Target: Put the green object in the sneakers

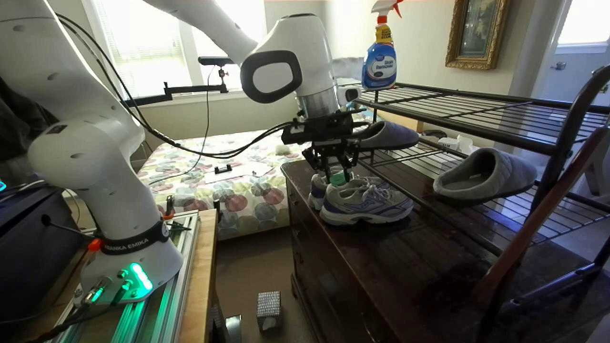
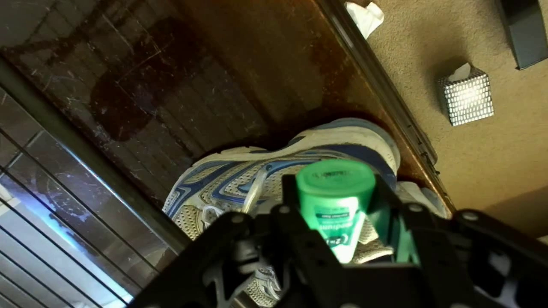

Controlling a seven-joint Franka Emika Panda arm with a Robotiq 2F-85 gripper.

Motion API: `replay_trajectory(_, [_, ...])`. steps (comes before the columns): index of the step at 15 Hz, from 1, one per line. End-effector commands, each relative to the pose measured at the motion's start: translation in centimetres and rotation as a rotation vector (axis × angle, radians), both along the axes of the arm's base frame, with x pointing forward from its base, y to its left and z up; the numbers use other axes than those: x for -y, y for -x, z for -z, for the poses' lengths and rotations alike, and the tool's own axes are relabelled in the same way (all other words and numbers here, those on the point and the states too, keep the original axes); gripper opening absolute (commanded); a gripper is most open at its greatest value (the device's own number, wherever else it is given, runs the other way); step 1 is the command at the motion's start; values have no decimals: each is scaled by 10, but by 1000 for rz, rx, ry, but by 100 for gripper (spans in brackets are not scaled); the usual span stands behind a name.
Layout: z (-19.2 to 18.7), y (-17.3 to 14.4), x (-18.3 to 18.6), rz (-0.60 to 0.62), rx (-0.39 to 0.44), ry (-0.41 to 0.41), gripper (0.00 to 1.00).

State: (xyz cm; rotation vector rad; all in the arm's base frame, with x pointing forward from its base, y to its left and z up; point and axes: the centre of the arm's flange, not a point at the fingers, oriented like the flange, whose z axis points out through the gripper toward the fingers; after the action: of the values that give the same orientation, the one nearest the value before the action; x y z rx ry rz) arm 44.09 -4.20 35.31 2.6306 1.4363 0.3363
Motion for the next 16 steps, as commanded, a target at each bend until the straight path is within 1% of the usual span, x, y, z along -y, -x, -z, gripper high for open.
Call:
replay_trajectory(1, [2,-2,-13,1,9,95,18])
replay_trajectory(4, [4,-3,-27,-62,48,220,18])
replay_trajectory(9, [10,-2,-47,-172,56,344,18])
replay_trajectory(13, [22,-3,-64,-276,10,430,18])
replay_trajectory(16, [34,-5,-79,-338,-2,489,18])
